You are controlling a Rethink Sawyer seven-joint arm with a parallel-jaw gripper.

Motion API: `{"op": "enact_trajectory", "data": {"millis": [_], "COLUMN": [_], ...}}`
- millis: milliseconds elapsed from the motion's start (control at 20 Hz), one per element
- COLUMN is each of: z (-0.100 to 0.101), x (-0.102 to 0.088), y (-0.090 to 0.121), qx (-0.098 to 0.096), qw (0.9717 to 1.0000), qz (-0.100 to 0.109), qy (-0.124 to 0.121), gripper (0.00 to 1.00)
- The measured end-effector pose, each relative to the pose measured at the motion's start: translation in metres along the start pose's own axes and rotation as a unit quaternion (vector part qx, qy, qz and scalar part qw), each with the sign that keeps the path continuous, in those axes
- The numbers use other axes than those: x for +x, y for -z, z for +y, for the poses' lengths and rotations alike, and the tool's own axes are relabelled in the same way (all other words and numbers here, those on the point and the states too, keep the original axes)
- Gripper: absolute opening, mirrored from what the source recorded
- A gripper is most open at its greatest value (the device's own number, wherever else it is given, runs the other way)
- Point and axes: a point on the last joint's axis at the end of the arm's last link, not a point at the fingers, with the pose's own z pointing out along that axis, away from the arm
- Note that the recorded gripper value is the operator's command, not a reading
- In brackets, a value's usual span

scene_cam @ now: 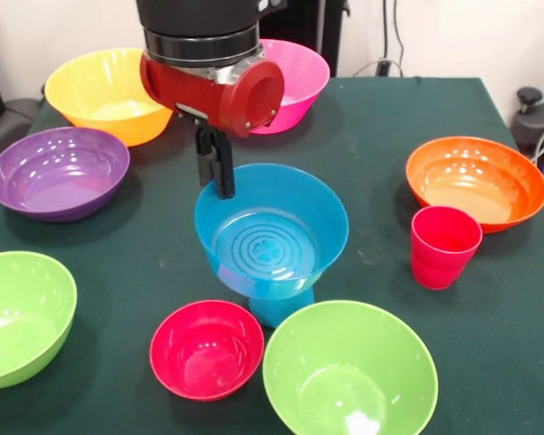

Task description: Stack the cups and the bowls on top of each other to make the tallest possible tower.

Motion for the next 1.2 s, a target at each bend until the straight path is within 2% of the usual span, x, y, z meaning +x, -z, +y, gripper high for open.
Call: {"op": "enact_trajectory", "data": {"millis": [750, 950, 1200], "z": [0.000, -0.002, -0.008], "x": [0.027, 0.039, 0.056], "y": [-0.030, -0.038, -0.049], "qx": [-0.022, -0.023, -0.017], "qw": [0.9995, 0.9995, 0.9998], "qz": [-0.021, -0.019, -0.002], "qy": [0.005, 0.006, 0.008], "gripper": [0.00, 0.00, 0.00]}}
